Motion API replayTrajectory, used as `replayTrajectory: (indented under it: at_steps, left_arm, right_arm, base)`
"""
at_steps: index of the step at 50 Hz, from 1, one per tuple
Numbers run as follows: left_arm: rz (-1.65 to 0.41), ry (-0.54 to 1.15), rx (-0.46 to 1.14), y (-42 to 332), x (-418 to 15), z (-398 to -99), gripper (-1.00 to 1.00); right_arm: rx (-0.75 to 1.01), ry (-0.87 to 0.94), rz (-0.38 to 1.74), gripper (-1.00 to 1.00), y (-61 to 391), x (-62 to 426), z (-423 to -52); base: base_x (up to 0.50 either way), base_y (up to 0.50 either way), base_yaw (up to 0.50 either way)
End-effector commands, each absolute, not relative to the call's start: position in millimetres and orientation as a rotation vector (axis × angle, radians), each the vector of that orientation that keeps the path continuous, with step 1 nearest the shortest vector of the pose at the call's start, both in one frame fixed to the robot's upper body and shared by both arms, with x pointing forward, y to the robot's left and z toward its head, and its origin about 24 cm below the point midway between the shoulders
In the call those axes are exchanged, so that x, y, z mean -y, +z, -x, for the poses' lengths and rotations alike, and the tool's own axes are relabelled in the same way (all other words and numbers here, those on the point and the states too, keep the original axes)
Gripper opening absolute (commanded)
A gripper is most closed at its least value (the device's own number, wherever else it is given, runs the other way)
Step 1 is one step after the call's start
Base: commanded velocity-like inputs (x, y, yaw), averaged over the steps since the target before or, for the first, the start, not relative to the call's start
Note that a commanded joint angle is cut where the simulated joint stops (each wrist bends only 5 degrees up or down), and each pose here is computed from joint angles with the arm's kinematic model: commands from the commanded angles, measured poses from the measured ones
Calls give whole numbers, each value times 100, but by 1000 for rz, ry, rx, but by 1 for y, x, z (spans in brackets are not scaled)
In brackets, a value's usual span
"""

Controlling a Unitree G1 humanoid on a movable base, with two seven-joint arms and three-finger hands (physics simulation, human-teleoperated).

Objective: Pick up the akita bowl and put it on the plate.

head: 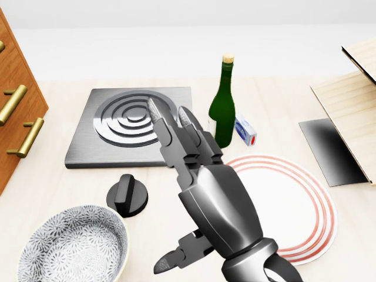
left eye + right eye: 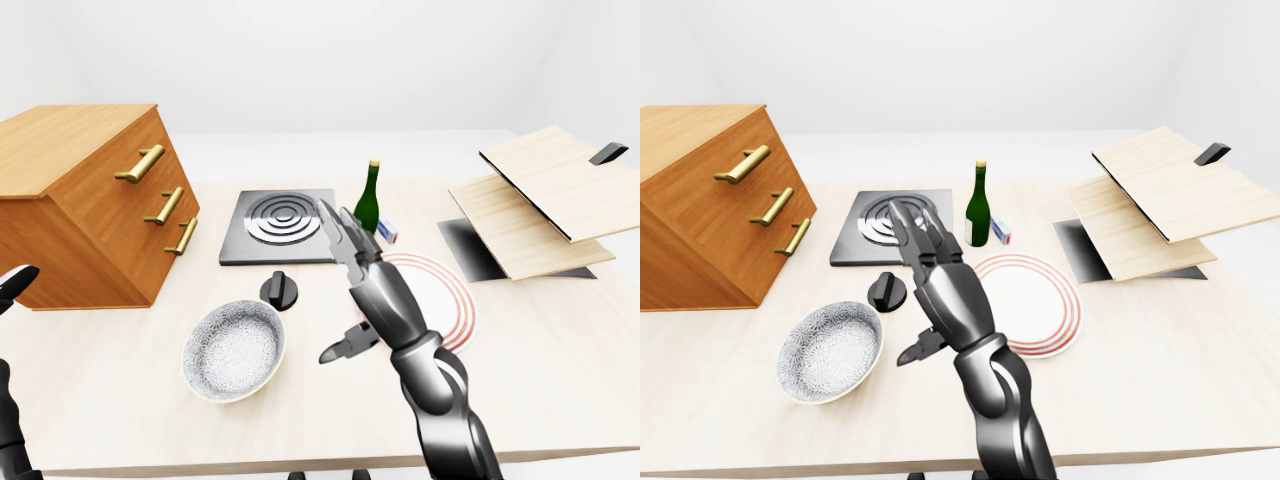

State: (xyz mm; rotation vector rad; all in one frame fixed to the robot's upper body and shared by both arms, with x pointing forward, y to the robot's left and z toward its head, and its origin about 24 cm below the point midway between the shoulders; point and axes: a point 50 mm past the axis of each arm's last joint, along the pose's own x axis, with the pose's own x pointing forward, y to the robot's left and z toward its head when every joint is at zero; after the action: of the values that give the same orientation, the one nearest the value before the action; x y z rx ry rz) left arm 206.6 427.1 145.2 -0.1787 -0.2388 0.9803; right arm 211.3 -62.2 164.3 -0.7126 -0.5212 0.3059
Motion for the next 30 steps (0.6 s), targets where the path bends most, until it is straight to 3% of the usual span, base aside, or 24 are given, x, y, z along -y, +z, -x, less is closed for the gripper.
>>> replayTrajectory:
  at_steps: [1, 30]
  left_arm:
    - [178, 981, 244, 147, -427, -206, 100]
    - [177, 978, 242, 146, -427, -207, 100]
  right_arm:
    - [517, 328, 768, 100, 163, 55, -208]
    - [490, 379, 855, 100, 153, 37, -204]
  base:
    - [0, 0, 0]
    - [0, 0, 0]
